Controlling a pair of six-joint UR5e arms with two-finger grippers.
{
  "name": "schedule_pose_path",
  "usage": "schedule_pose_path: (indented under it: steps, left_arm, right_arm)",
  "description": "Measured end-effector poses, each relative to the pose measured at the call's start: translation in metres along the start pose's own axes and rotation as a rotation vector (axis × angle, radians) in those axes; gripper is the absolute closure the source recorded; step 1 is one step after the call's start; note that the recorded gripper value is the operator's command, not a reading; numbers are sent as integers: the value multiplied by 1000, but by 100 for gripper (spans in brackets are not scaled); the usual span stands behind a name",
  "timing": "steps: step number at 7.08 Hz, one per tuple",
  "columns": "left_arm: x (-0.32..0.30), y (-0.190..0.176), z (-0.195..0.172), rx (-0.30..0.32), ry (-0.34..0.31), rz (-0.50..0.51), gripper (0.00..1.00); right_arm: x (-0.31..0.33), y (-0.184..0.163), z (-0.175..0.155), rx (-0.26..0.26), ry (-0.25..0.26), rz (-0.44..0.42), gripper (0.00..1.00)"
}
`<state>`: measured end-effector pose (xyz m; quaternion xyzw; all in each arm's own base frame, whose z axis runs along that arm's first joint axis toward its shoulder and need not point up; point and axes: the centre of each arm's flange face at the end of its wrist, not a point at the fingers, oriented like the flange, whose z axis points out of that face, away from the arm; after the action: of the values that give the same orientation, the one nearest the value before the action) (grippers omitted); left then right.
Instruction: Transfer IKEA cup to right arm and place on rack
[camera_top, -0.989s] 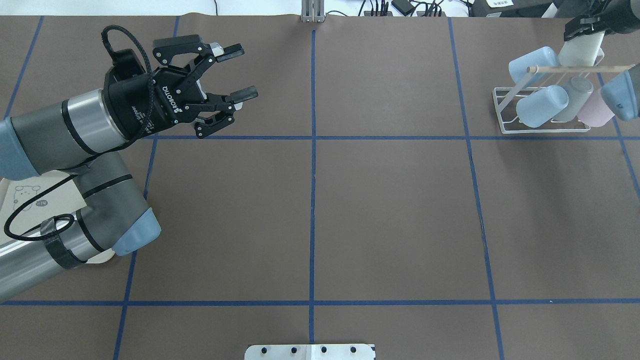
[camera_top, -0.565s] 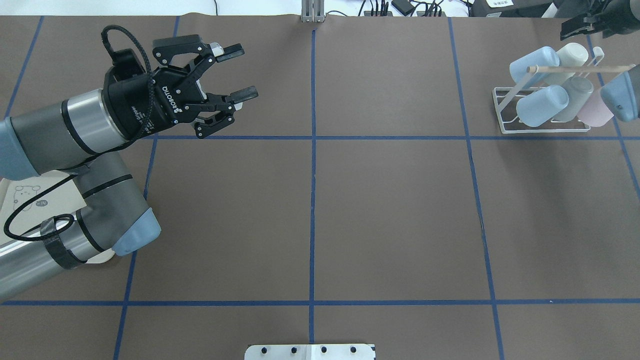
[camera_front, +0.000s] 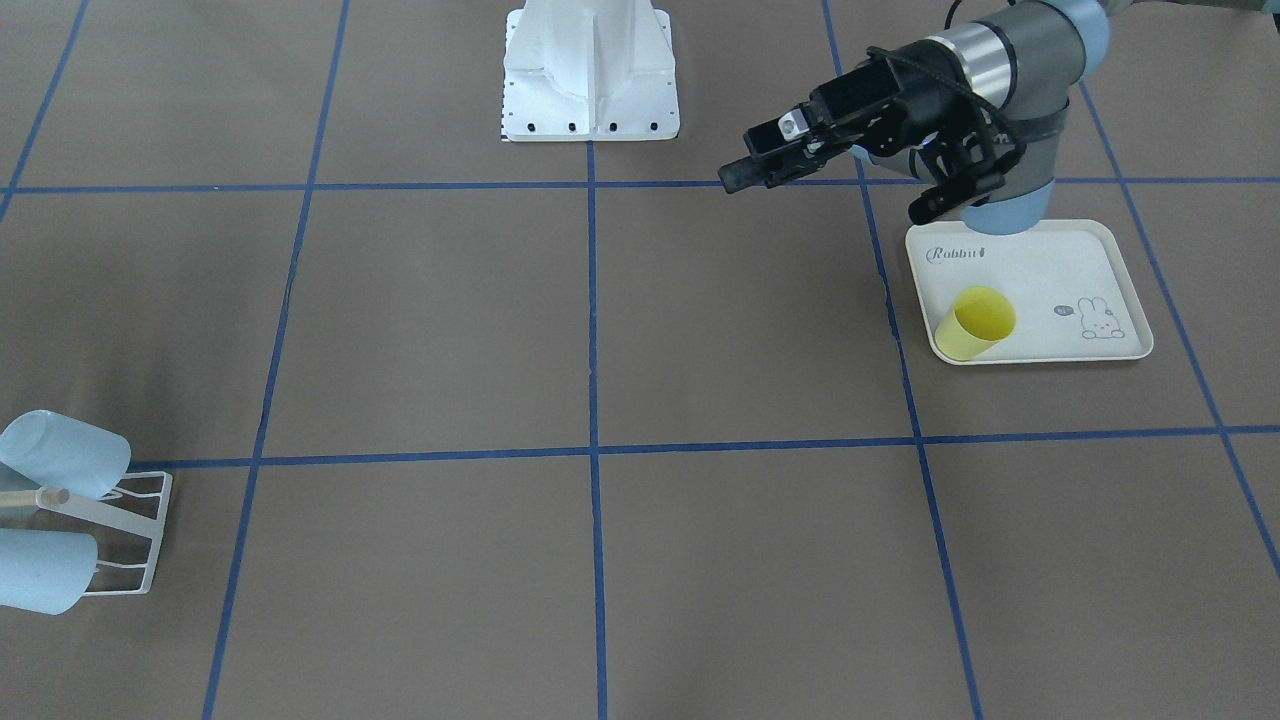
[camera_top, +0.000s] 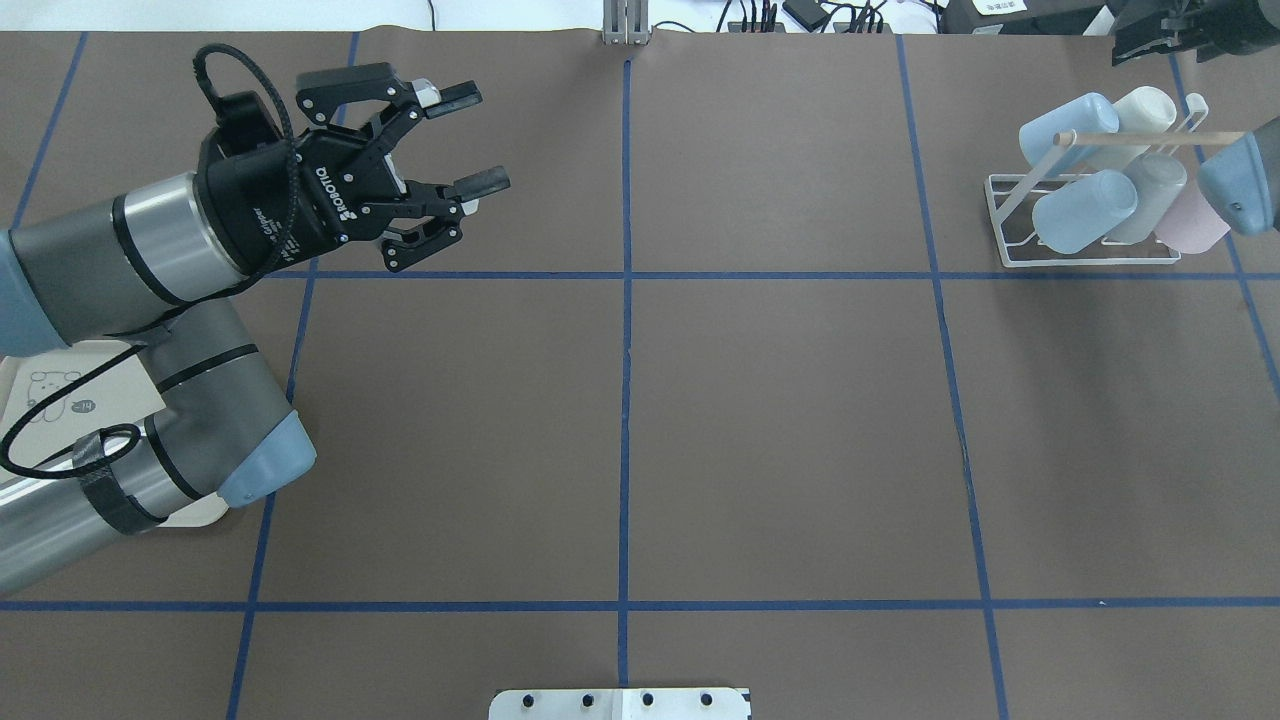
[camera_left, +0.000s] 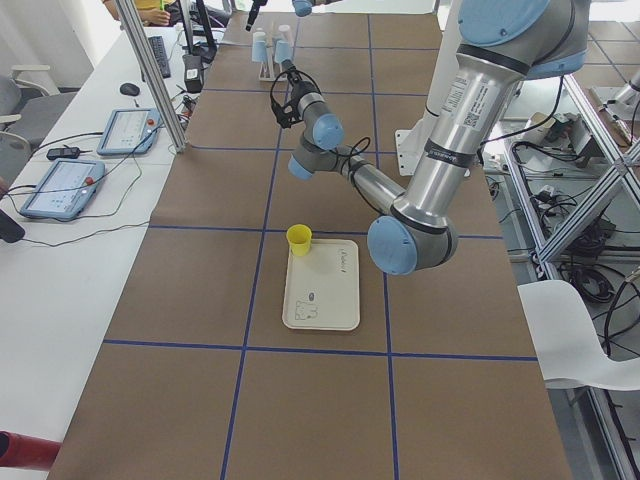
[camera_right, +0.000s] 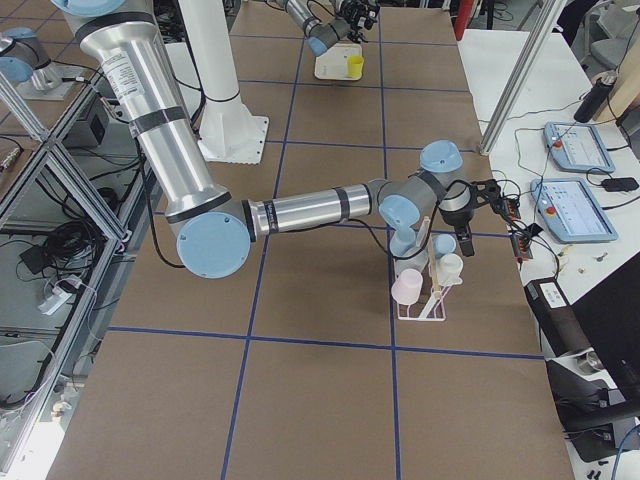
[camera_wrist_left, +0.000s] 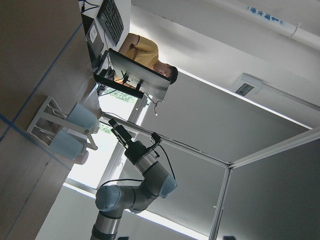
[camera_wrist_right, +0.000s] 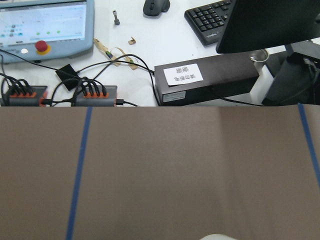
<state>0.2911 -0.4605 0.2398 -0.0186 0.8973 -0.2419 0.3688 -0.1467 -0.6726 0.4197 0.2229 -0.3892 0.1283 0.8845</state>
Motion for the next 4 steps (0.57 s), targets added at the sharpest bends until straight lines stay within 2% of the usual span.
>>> schedule_pose_path:
  steps: [1,2,4]
  left_arm:
    - [-1,-26,-29,27,-107,151,31]
    - [-10,-51,-62,56,-244,311,32]
    - [-28,-101,-129,130,-517,579,32]
  right_arm:
    - [-36,11,-5,-2,-45,65,0]
    - [-65,21,-11,-5,-82,105,0]
    - [-112,41,-16,-10,-133,143,0]
